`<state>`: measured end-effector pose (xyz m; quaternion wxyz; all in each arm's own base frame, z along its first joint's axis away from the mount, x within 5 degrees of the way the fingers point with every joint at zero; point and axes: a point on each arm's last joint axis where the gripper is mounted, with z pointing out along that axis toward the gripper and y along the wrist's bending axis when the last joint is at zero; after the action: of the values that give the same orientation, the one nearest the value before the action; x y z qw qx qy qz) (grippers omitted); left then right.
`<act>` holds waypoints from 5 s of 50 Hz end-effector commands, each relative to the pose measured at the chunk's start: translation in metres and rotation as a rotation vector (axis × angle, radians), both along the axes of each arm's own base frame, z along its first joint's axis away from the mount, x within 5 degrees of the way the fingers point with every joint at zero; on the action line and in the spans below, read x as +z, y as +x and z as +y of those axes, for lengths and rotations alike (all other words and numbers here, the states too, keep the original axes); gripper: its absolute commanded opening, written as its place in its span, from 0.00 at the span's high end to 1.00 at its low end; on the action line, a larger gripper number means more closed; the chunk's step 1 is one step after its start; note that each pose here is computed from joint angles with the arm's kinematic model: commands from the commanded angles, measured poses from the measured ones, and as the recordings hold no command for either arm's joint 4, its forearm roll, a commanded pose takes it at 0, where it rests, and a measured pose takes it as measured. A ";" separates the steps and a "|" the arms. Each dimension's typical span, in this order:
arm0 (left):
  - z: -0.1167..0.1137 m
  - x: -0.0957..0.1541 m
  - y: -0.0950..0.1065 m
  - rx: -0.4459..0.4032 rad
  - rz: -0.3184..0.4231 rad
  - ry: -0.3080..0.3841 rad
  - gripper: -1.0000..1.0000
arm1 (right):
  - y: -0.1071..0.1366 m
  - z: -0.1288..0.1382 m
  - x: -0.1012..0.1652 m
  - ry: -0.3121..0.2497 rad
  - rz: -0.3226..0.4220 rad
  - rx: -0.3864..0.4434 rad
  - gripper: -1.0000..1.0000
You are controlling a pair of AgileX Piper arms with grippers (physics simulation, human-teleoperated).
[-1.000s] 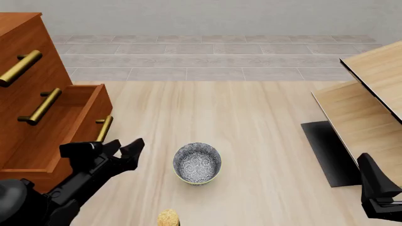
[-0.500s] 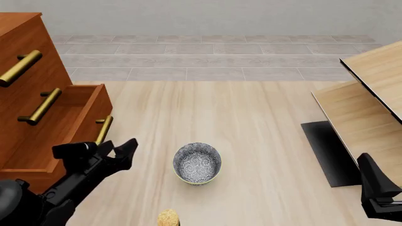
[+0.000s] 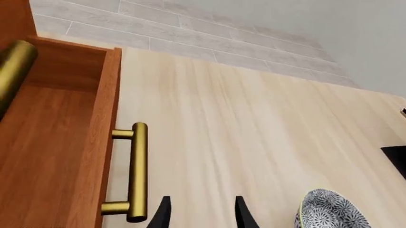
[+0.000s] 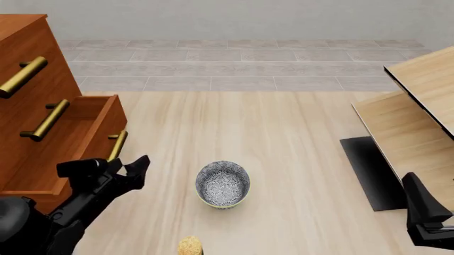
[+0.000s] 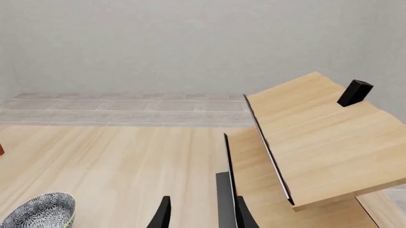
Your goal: Close the bottom drawer of the cabinet.
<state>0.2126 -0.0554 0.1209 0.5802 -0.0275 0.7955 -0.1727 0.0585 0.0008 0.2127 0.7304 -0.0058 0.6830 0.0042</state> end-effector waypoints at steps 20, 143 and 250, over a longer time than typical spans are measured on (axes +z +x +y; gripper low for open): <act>0.019 -0.011 0.012 0.081 0.023 0.057 0.00 | 0.000 0.000 0.000 0.010 -0.002 -0.003 0.00; 0.066 0.002 -0.004 0.254 -0.012 0.189 0.00 | 0.001 0.000 0.000 0.014 0.001 -0.002 0.00; 0.109 0.009 -0.009 0.442 -0.030 0.261 0.00 | 0.001 0.000 0.000 0.007 -0.001 0.002 0.00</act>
<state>0.2073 0.0433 0.1268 0.6094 -0.1028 0.7850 0.0428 0.0598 0.0008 0.2131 0.7305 -0.0026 0.6829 0.0071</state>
